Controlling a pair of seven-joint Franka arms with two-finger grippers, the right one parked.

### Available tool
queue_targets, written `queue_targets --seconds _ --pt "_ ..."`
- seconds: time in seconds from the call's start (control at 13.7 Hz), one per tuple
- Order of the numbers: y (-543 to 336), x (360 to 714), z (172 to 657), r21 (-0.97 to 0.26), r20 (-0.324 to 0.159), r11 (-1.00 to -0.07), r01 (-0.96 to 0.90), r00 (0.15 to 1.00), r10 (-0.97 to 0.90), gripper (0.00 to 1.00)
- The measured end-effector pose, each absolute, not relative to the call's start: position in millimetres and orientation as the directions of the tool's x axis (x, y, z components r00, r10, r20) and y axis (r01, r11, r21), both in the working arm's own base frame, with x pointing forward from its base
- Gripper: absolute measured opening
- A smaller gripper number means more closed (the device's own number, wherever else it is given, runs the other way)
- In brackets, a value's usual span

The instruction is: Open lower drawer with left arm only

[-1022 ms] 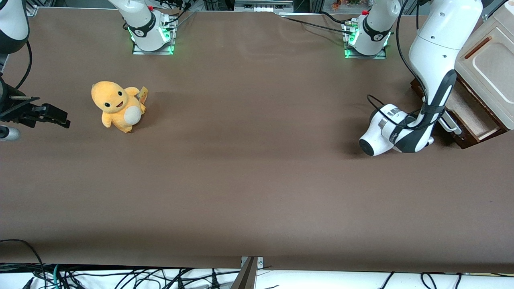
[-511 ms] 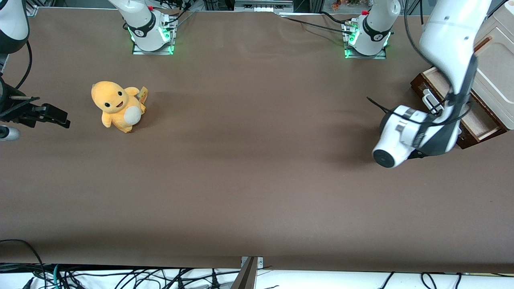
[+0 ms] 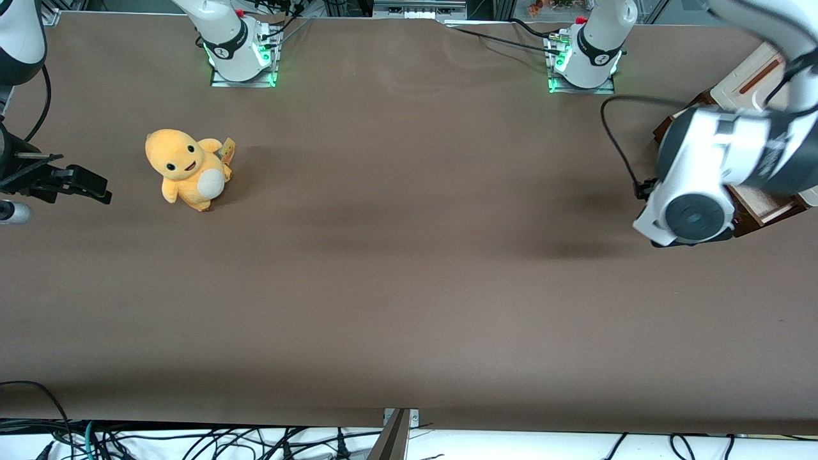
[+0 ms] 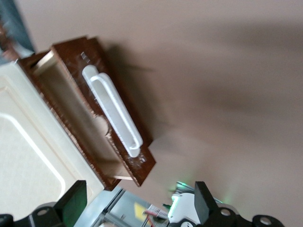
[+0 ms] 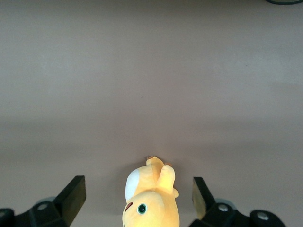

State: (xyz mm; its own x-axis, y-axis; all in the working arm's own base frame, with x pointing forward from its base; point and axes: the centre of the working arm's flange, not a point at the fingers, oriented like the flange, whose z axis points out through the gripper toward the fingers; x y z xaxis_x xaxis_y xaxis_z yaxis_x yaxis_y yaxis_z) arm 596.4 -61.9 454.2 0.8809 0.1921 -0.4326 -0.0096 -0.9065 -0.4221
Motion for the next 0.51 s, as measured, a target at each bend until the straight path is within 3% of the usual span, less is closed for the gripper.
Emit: queue_targets --seconds 0.37,0.51 --pt "-26 606 541 -0.076 -0.36 -0.997 -0.006 0.933 0.022 1.0" --pt "-29 612 561 -0.025 -0.263 -0.999 -0.028 0.965 -0.021 1.0"
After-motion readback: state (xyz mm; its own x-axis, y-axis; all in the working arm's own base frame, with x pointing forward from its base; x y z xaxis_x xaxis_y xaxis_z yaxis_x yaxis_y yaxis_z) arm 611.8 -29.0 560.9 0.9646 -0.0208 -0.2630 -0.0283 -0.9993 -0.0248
